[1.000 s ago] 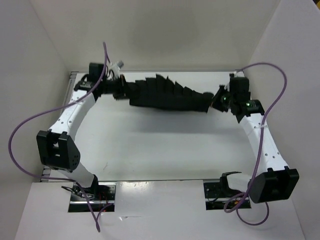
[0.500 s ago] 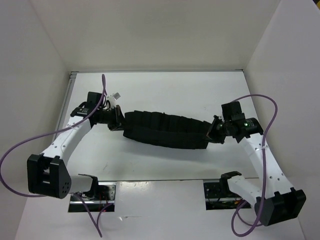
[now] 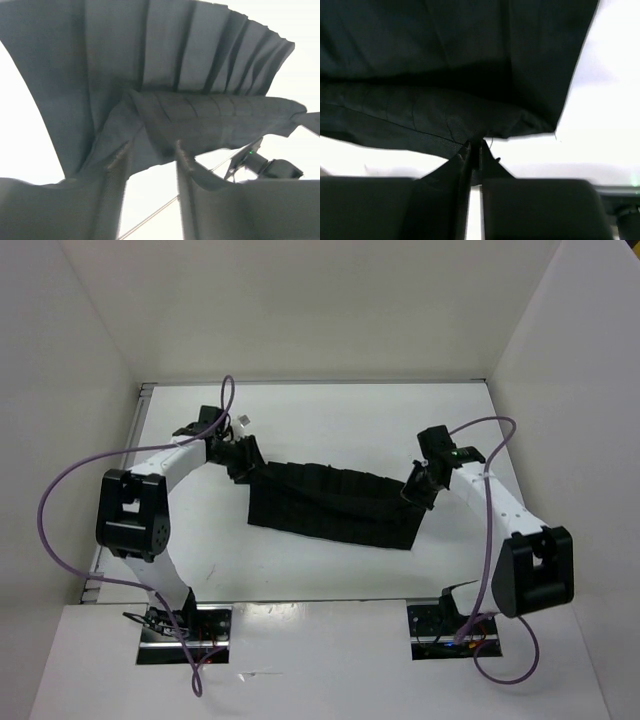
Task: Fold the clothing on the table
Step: Fold the skirt
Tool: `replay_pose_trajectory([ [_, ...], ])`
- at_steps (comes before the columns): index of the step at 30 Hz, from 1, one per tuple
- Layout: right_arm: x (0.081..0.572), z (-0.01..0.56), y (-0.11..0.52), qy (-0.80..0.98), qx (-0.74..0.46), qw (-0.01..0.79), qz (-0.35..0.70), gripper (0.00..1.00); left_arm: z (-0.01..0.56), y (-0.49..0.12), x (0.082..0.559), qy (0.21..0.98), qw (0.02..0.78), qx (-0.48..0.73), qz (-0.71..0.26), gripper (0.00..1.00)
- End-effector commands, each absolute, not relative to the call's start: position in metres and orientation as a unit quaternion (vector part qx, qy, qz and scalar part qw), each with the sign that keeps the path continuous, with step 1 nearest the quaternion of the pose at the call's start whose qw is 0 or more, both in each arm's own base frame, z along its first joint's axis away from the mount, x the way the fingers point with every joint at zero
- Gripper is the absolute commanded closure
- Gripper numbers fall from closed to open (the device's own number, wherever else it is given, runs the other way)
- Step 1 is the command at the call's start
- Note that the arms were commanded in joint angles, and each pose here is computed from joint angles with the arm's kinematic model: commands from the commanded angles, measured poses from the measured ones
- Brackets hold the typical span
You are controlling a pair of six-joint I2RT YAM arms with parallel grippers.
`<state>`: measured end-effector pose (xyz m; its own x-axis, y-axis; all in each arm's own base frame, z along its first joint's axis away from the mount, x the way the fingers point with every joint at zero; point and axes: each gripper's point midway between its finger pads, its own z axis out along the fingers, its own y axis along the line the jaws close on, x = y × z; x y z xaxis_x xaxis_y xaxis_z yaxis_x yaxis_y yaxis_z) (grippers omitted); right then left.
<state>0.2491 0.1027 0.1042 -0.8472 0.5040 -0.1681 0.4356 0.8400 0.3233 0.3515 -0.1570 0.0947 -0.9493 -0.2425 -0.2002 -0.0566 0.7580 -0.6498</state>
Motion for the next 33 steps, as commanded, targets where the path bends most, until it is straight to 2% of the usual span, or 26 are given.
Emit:
replay_pose_trajectory([
  [1, 0.302, 0.117, 0.099, 0.941, 0.243, 0.199, 0.128, 0.79, 0.105, -0.158, 0.389, 0.919, 0.176, -0.083, -0.342, 0.43],
  [2, 0.31, 0.109, 0.095, 0.942, 0.247, 0.199, 0.111, 0.71, 0.101, -0.16, 0.396, 0.918, 0.176, -0.082, -0.346, 0.41],
  [5, 0.35, 0.126, 0.085, 0.927, 0.259, 0.256, 0.094, 0.63, 0.119, -0.168, 0.431, 0.902, 0.209, -0.086, -0.368, 0.34],
  [7, 0.384, 0.155, 0.069, 0.901, 0.275, 0.327, 0.074, 0.52, 0.123, -0.171, 0.449, 0.898, 0.215, -0.093, -0.373, 0.34],
  [10, 0.407, 0.2, 0.057, 0.865, 0.29, 0.402, 0.076, 0.47, 0.16, -0.17, 0.475, 0.885, 0.251, -0.081, -0.383, 0.34],
  [13, 0.404, 0.234, 0.051, 0.845, 0.285, 0.445, 0.078, 0.41, 0.193, -0.169, 0.467, 0.875, 0.28, -0.069, -0.389, 0.34],
  [15, 0.385, 0.222, 0.043, 0.858, 0.289, 0.422, 0.052, 0.28, 0.182, -0.165, 0.451, 0.882, 0.274, -0.064, -0.378, 0.36],
  [17, 0.361, 0.2, 0.037, 0.879, 0.289, 0.378, 0.024, 0.28, 0.179, -0.162, 0.432, 0.889, 0.269, -0.046, -0.368, 0.41],
  [18, 0.353, 0.192, 0.035, 0.887, 0.288, 0.361, 0.014, 0.28, 0.17, -0.162, 0.421, 0.897, 0.253, -0.042, -0.359, 0.61],
  [20, 0.333, 0.166, 0.032, 0.903, 0.286, 0.32, -0.007, 0.28, 0.15, -0.161, 0.397, 0.909, 0.23, -0.039, -0.346, 0.83],
  [22, 0.318, 0.152, 0.031, 0.911, 0.288, 0.296, -0.013, 0.28, 0.141, -0.164, 0.381, 0.911, 0.223, -0.032, -0.345, 0.99],
  [27, 0.296, 0.112, 0.033, 0.927, 0.296, 0.229, -0.003, 0.27, 0.087, -0.161, 0.349, 0.937, 0.171, -0.036, -0.303, 1.0],
  [33, 0.291, 0.066, 0.042, 0.953, 0.267, 0.146, -0.011, 0.27, 0.038, -0.152, 0.34, 0.958, 0.134, -0.058, -0.245, 1.0],
])
